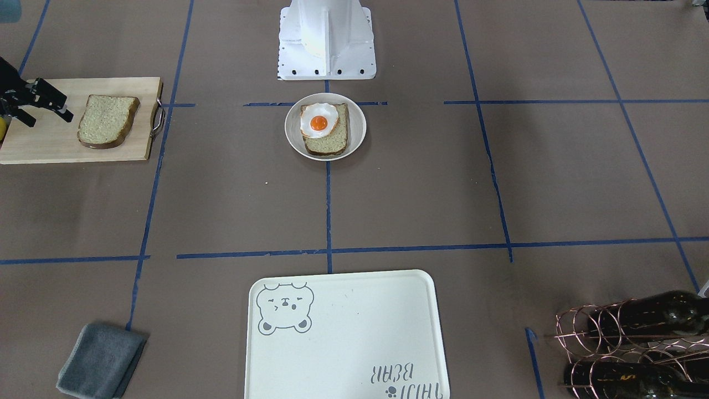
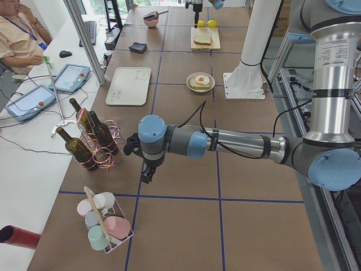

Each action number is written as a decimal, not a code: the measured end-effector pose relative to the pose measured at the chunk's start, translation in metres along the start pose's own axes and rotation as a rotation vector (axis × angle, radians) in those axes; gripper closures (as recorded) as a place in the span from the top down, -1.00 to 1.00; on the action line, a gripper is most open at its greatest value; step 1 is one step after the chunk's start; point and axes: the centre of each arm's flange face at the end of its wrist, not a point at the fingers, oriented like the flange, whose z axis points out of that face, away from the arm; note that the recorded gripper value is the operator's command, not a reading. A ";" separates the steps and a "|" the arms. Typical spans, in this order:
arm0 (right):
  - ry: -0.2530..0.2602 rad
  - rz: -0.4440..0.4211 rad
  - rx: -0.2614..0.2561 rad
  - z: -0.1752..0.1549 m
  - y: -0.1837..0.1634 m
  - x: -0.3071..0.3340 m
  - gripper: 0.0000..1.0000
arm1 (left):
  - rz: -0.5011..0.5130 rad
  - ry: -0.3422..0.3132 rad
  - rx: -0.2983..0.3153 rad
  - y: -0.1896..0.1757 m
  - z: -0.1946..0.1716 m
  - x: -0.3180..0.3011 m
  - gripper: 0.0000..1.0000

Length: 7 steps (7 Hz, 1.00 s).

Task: Make sandwich and place on tray
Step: 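Move the right gripper down to the bread slice on the cutting board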

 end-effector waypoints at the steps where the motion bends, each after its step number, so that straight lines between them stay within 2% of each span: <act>1: -0.012 0.002 0.016 0.004 0.006 -0.005 0.76 | 0.003 -0.001 0.002 -0.002 -0.001 0.001 1.00; 2: 0.003 0.035 0.037 0.009 0.010 -0.002 0.52 | 0.005 -0.001 0.004 -0.003 -0.001 0.001 1.00; 4: 0.038 0.084 0.037 0.028 0.020 -0.001 0.23 | 0.013 -0.004 0.011 -0.004 -0.001 0.000 1.00; 6: 0.051 0.073 0.015 0.045 0.033 -0.008 0.06 | 0.021 -0.007 0.019 -0.004 0.001 -0.002 1.00; 7: 0.036 0.058 0.012 0.047 0.038 -0.007 -0.02 | 0.024 -0.007 0.021 -0.004 0.001 -0.002 1.00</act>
